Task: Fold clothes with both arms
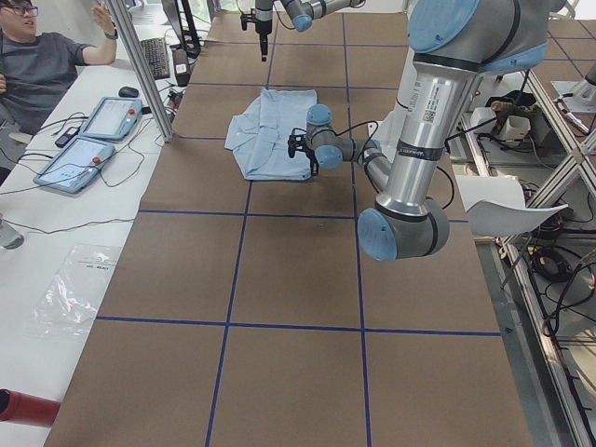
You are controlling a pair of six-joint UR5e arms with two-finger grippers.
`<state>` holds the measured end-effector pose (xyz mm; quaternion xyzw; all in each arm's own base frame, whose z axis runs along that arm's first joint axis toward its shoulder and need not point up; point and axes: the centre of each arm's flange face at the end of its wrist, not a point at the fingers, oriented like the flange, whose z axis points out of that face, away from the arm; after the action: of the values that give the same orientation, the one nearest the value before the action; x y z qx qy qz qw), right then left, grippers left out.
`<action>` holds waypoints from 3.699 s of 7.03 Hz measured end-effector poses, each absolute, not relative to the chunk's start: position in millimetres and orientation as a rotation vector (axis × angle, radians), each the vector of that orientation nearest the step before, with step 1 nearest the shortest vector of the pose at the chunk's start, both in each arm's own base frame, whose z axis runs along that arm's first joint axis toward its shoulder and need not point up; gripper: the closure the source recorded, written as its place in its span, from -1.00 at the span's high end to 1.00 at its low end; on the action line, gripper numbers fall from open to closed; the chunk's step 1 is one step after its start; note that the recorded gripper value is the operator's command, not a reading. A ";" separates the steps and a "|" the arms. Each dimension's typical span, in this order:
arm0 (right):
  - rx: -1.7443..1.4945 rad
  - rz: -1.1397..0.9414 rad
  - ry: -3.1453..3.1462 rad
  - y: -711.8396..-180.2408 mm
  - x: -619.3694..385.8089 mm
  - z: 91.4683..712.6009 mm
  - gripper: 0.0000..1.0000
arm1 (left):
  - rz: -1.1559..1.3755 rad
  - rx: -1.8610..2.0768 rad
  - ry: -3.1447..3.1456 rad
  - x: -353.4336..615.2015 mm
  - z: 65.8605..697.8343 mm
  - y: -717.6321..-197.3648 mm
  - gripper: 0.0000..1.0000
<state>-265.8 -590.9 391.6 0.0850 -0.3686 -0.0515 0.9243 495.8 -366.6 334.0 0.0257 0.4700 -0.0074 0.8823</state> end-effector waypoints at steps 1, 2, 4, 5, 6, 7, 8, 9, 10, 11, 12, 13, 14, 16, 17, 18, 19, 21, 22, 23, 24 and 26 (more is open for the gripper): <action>0.174 -0.106 -0.756 -590.8 -265.7 392.1 0.99 | -0.018 0.059 0.985 493.3 330.4 -368.0 -1.00; 0.173 -0.105 -0.756 -590.7 -265.7 392.3 0.99 | -0.028 0.069 0.985 486.7 329.8 -374.1 -1.00; 0.172 -0.104 -0.755 -590.9 -265.8 392.9 0.99 | -0.051 0.114 0.949 453.9 348.2 -403.0 -1.00; 0.172 -0.102 -0.756 -591.0 -265.9 392.5 0.99 | -0.044 0.150 0.919 433.1 362.5 -422.6 -1.00; 0.173 -0.100 -0.758 -591.1 -266.1 390.9 0.99 | -0.033 0.192 0.879 411.2 379.3 -448.4 -1.00; 0.174 -0.098 -0.760 -591.4 -266.7 388.5 0.99 | -0.018 0.233 0.827 389.9 399.7 -479.8 -1.00; 0.176 -0.097 -0.763 -591.8 -267.8 385.6 1.00 | -0.006 0.275 0.776 373.9 414.4 -518.5 -1.00; 0.177 -0.095 -0.766 -592.0 -269.1 382.9 0.99 | -0.007 0.303 0.737 367.9 419.1 -562.2 -1.00; 0.177 -0.091 -0.770 -591.6 -270.4 380.3 1.00 | -0.015 0.318 0.711 369.8 419.2 -605.1 -1.00; 0.177 -0.086 -0.775 -590.4 -271.9 377.0 1.00 | -0.016 0.334 0.689 374.2 415.9 -645.9 -1.00; 0.176 -0.080 -0.782 -587.7 -274.7 373.0 1.00 | -0.005 0.355 0.660 375.0 411.7 -682.9 -0.79; 0.172 -0.073 -0.792 -582.8 -281.0 366.9 1.00 | 0.034 0.387 0.633 365.1 407.9 -708.5 0.98; 0.158 -0.060 -0.802 -574.9 -297.2 358.9 1.00 | 0.087 0.427 0.625 351.4 408.7 -720.4 1.00; 0.132 0.011 -0.812 -559.3 -357.1 325.1 0.98 | 0.161 0.452 0.711 329.4 420.6 -706.6 1.00; 0.111 0.085 -0.814 -559.1 -398.0 299.8 0.94 | 0.179 0.447 0.758 319.3 423.9 -691.6 1.00; 0.092 0.184 -0.809 -565.6 -444.4 269.7 0.92 | 0.169 0.444 0.789 309.9 424.4 -676.8 1.00; 0.091 0.278 -0.807 -572.3 -489.8 245.6 0.91 | 0.139 0.437 0.811 302.4 423.1 -663.1 1.00; 0.136 0.427 -0.850 -577.8 -563.0 225.6 0.84 | 0.080 0.420 0.845 298.1 415.9 -646.3 1.00; 0.153 0.487 -0.859 -576.1 -584.9 224.2 0.79 | 0.057 0.413 0.857 299.3 412.3 -643.1 1.00; 0.162 0.533 -0.858 -573.3 -597.9 225.3 0.77 | 0.048 0.409 0.863 300.8 410.3 -641.3 1.00; 0.165 0.557 -0.851 -569.9 -606.9 228.6 0.75 | 0.046 0.406 0.865 302.3 410.0 -640.3 1.00; 0.182 0.569 -0.825 -562.3 -621.3 239.0 0.39 | 0.045 0.404 0.866 303.8 410.6 -639.6 1.00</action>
<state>-621.3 -562.3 239.0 0.0869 -0.3948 0.2723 0.8732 303.8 -639.6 410.6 0.1942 0.4166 0.0217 0.8878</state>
